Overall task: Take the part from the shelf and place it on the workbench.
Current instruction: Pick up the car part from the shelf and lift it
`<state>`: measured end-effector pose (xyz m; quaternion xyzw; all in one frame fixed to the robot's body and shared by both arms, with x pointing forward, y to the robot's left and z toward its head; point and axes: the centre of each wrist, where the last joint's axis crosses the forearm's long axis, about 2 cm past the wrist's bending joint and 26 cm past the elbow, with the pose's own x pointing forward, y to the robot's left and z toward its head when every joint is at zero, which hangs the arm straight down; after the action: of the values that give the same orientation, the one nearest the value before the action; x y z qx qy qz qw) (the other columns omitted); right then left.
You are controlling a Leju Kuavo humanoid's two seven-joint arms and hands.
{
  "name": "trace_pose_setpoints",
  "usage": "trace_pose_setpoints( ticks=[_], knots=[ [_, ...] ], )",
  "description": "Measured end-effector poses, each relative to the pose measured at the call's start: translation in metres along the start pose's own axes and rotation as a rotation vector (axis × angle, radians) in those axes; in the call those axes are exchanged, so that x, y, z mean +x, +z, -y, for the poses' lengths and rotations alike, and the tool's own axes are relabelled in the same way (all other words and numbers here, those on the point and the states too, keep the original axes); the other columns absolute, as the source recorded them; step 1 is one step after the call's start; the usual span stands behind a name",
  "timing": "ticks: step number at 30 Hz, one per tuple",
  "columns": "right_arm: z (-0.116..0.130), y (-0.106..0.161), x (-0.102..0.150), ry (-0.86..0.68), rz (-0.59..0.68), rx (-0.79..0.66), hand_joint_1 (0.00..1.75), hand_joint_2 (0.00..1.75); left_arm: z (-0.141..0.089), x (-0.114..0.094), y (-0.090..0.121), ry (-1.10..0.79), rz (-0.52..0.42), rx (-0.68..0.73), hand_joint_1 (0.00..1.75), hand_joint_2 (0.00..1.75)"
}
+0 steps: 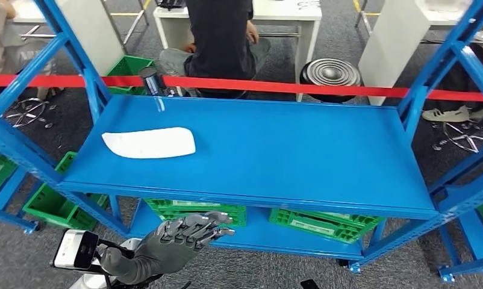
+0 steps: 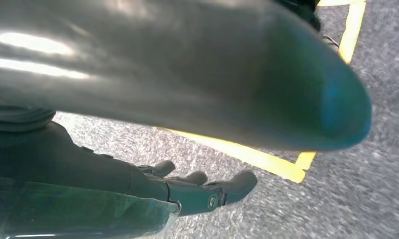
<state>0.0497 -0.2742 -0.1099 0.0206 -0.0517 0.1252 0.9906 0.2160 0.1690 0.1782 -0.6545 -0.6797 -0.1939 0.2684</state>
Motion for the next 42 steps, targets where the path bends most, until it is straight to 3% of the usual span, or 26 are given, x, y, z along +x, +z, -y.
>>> trace_pose_setpoints(
  ticks=[22, 26, 35, 38, 42],
  knots=[
    [-0.004, 0.0, -0.013, -0.029, -0.017, -0.039, 0.0, 0.0, 0.004, -0.003, 0.002, 0.005, -0.024, 0.043, 0.0, 0.0],
    [-0.004, 0.0, -0.02, -0.05, -0.025, -0.04, 0.0, 0.0, 0.002, -0.005, 0.005, -0.006, -0.086, 0.11, 0.0, 1.75],
    [-0.003, 0.0, -0.023, -0.074, -0.025, -0.035, 0.0, 0.0, -0.004, -0.011, 0.007, -0.152, -0.17, 0.228, 0.0, 1.75],
    [0.003, 0.0, -0.03, -0.092, -0.043, -0.046, 0.0, 0.0, -0.007, -0.013, 0.01, -0.375, -0.236, 0.277, 0.0, 1.75],
    [0.011, 0.001, -0.043, -0.124, -0.073, -0.079, 0.0, 0.0, -0.011, -0.014, 0.017, -0.832, -0.365, 0.346, 0.0, 1.75]
  ],
)
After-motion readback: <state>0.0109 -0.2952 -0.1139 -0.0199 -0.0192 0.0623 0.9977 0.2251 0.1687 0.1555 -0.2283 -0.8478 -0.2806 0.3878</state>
